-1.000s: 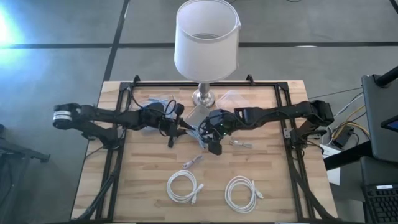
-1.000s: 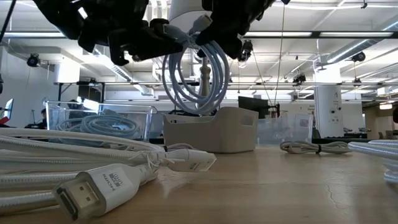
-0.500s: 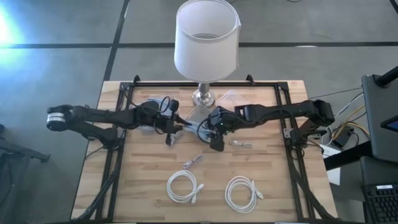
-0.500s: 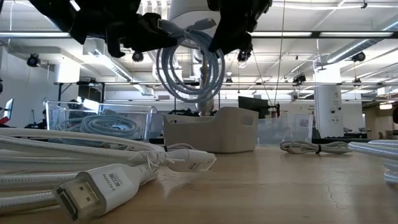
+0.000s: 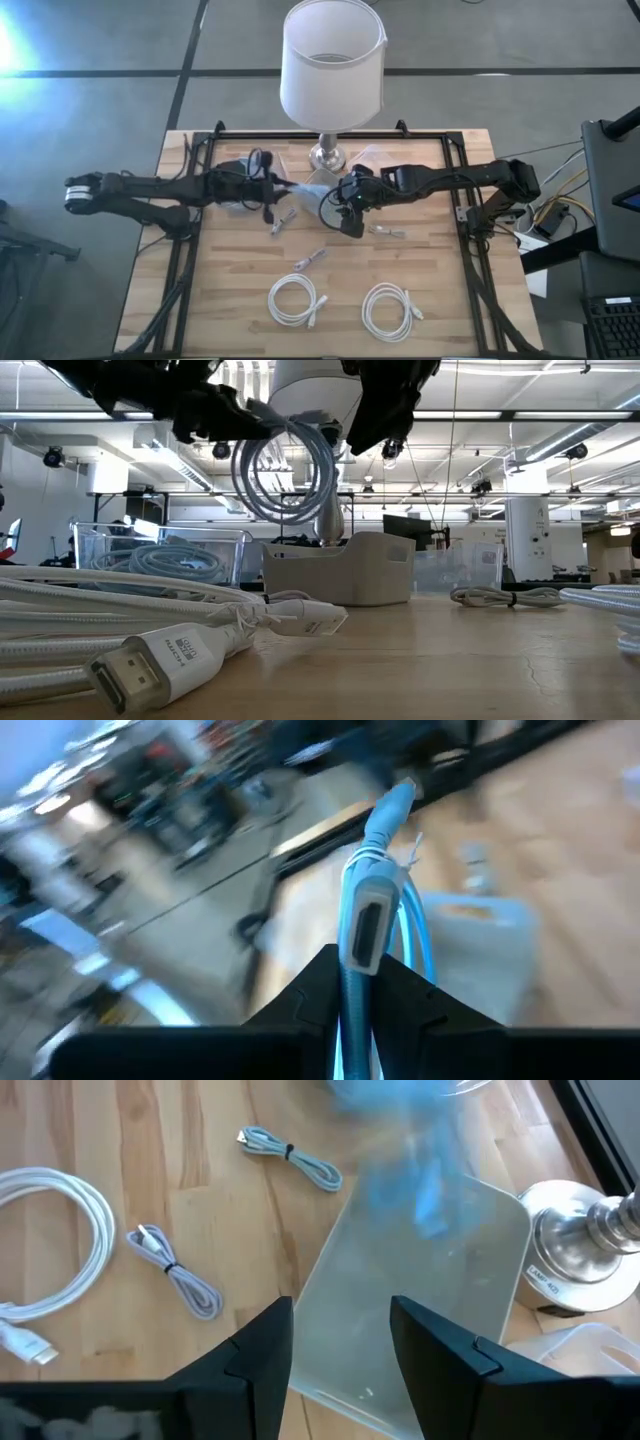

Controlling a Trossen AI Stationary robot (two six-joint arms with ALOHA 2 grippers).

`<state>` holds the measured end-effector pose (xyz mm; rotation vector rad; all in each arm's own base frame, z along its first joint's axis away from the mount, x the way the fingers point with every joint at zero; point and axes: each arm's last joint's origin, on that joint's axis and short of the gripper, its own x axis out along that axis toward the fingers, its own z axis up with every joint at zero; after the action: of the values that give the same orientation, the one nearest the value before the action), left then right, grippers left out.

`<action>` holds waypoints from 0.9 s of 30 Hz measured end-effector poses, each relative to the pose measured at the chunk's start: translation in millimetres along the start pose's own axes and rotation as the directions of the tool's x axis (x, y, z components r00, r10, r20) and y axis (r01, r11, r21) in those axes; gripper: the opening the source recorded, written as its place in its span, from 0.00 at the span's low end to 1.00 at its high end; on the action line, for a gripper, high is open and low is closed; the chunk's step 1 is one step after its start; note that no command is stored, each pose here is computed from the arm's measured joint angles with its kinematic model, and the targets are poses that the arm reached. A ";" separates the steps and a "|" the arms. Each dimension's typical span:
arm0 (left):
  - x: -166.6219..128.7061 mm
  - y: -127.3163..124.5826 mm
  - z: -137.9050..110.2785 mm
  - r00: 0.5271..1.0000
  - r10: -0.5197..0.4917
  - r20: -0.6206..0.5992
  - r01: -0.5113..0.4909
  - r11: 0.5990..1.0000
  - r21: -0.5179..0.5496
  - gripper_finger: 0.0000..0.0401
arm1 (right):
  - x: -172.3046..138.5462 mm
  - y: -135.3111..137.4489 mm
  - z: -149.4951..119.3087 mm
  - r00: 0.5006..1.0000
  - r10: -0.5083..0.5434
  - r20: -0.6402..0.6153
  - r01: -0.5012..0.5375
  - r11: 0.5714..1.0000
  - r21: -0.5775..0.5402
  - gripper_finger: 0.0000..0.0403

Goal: Pick & Place USB Port
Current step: Put the blue HDMI cable into the left transparent bin

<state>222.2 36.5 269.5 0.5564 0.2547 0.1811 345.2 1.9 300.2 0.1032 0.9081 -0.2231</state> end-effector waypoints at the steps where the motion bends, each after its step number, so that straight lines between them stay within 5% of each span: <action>1: -2.8 2.3 0.5 0.999 0.043 -0.019 -0.044 0.999 -0.016 0.12 | 0.1 0.0 0.0 1.000 0.000 0.000 0.000 1.000 0.000 0.41; 8: -25.7 11.2 -4.3 0.942 0.255 -0.217 -0.293 0.941 -0.170 0.12 | 1.1 0.2 -0.6 1.000 0.000 -0.003 0.000 1.000 -0.019 0.41; 16: -53.0 12.8 -9.4 0.913 0.263 -0.310 -0.375 0.842 -0.389 0.12 | 3.6 0.4 -1.5 1.000 -0.001 -0.010 0.000 0.998 -0.057 0.41; 27: -67.3 6.8 -30.3 0.783 0.300 -0.544 -0.554 0.735 -0.392 0.12 | 6.0 0.3 -4.1 1.000 -0.002 -0.018 0.001 0.998 -0.059 0.41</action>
<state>148.7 41.3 261.1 -0.0140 0.5020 0.8370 345.7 2.1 293.0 0.0498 0.9316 -0.1971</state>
